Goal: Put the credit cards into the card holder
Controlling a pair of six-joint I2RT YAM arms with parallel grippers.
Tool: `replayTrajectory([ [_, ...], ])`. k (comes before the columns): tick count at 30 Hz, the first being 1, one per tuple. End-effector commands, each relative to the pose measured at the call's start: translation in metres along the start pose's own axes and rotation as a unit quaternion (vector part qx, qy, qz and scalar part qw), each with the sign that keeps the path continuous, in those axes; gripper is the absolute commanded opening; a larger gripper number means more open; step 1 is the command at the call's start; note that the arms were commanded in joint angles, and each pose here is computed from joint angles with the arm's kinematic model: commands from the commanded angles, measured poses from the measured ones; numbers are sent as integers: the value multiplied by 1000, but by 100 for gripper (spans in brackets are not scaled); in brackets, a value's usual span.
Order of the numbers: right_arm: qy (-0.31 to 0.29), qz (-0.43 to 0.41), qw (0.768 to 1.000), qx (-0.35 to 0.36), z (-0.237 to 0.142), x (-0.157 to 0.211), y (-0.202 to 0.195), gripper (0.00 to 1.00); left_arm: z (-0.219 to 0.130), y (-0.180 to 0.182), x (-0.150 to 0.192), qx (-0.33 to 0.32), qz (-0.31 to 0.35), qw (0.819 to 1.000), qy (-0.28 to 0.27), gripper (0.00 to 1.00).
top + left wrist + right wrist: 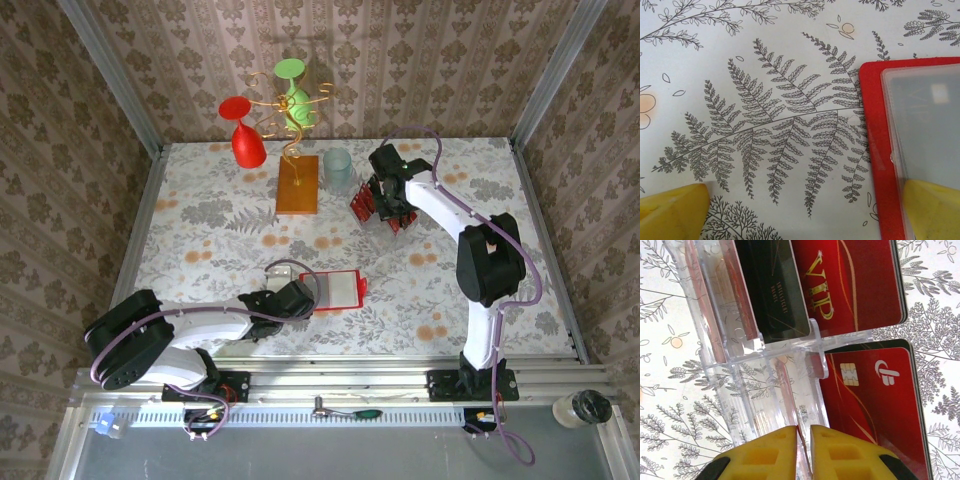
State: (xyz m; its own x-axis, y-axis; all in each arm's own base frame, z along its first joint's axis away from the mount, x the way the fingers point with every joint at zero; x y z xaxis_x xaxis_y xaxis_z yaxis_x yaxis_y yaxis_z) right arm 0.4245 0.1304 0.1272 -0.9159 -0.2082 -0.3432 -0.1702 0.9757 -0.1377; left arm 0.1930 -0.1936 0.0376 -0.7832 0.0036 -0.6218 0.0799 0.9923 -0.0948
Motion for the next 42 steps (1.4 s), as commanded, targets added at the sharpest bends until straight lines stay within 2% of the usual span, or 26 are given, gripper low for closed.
replayTrajectory([
  [1,0,0,1000,-18,-9,4,1,17,0,2,-1,-6,-5,1000,-8,100],
  [10,-21,-17,999,-33,-24,-5,3,0,-1,3,1,-7,-5,1000,-8,100],
  [16,-55,-15,997,-53,-55,-16,4,0,-3,4,-1,-6,-7,1000,-11,100],
  [21,-81,-2,991,-103,-86,-17,16,0,-6,4,-4,-5,-9,1000,-15,100],
  [26,-83,3,979,-185,-101,1,57,0,-7,7,-4,-11,-11,1000,-17,100],
  [33,-45,12,955,-293,-87,53,132,0,-6,12,1,-18,-12,1000,-11,100],
  [42,-11,38,937,-348,-57,95,182,0,-6,18,3,-29,-11,999,-11,100],
])
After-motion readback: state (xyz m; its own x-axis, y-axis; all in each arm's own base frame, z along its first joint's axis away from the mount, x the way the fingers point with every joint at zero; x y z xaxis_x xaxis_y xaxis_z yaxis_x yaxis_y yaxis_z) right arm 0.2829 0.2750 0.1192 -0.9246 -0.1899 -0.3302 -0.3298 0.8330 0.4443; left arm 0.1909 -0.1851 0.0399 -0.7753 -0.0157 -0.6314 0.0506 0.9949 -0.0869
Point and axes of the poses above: each hand's point on the last joint's axis, 136 mm out from that joint toward the fingers, its own z axis out along the fingers, its own y axis along the line the jaws close on, x = y × z, the point moved 2 cm from there along -z, back along the fingers, and after that the axes turned 1 degree about -z, right-handed, at the moved point
